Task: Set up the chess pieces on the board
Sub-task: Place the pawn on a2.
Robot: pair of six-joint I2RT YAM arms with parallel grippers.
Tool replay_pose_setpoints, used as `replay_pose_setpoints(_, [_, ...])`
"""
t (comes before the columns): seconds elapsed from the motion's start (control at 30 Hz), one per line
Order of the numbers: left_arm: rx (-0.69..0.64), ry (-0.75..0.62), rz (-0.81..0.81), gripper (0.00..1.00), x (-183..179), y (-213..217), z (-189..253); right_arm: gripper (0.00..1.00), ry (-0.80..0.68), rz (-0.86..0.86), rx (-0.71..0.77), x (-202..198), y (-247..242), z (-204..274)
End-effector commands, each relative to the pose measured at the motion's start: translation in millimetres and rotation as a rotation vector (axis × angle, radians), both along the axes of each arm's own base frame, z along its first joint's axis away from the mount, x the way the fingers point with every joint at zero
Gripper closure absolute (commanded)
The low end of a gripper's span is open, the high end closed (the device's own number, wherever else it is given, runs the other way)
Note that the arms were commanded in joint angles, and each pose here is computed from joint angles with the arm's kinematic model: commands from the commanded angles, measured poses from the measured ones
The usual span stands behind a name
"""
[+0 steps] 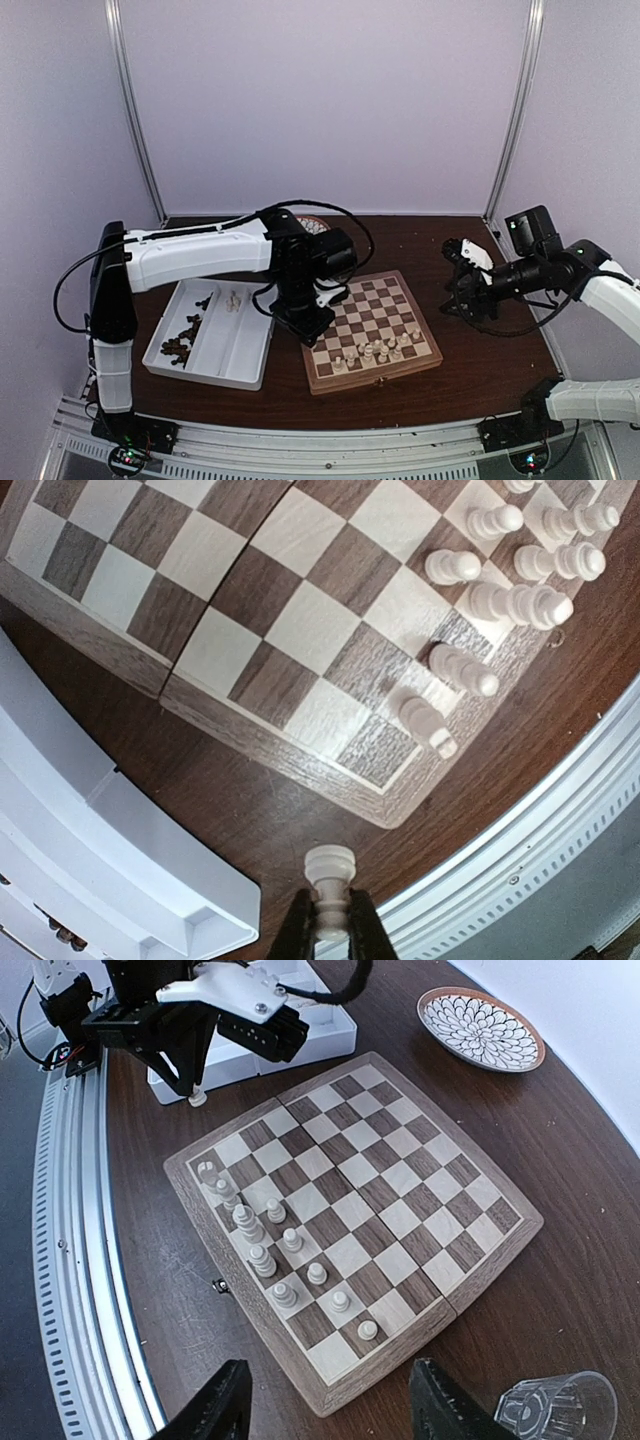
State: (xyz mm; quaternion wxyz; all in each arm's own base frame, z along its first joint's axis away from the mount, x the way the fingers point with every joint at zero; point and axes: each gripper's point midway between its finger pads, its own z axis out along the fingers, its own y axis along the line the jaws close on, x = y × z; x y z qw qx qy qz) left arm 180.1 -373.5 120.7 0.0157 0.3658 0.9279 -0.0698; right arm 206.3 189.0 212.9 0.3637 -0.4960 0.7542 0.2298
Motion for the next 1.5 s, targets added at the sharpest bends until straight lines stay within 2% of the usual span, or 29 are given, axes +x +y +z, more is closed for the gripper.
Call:
replay_pose_setpoints(0.0, [-0.015, 0.010, -0.025, 0.98, 2.8, -9.4, -1.9, 0.43, -0.032, -0.004, 0.019, 2.7, -1.5, 4.2])
replay_pose_setpoints(0.6, [0.031, 0.075, -0.051, 0.98, 7.7, -29.4, -48.7, 0.42, -0.039, -0.007, 0.016, 3.3, -4.4, 4.5])
replay_pose_setpoints(1.33, [0.082, 0.093, -0.016, 0.98, 18.4, -22.6, -65.2, 0.42, -0.035, 0.000, 0.011, 2.3, -4.4, 2.8])
replay_pose_setpoints(1.47, [0.077, 0.109, -0.018, 0.95, 16.0, -24.8, -67.5, 0.42, -0.033, 0.002, 0.012, 2.2, -4.1, 2.4])
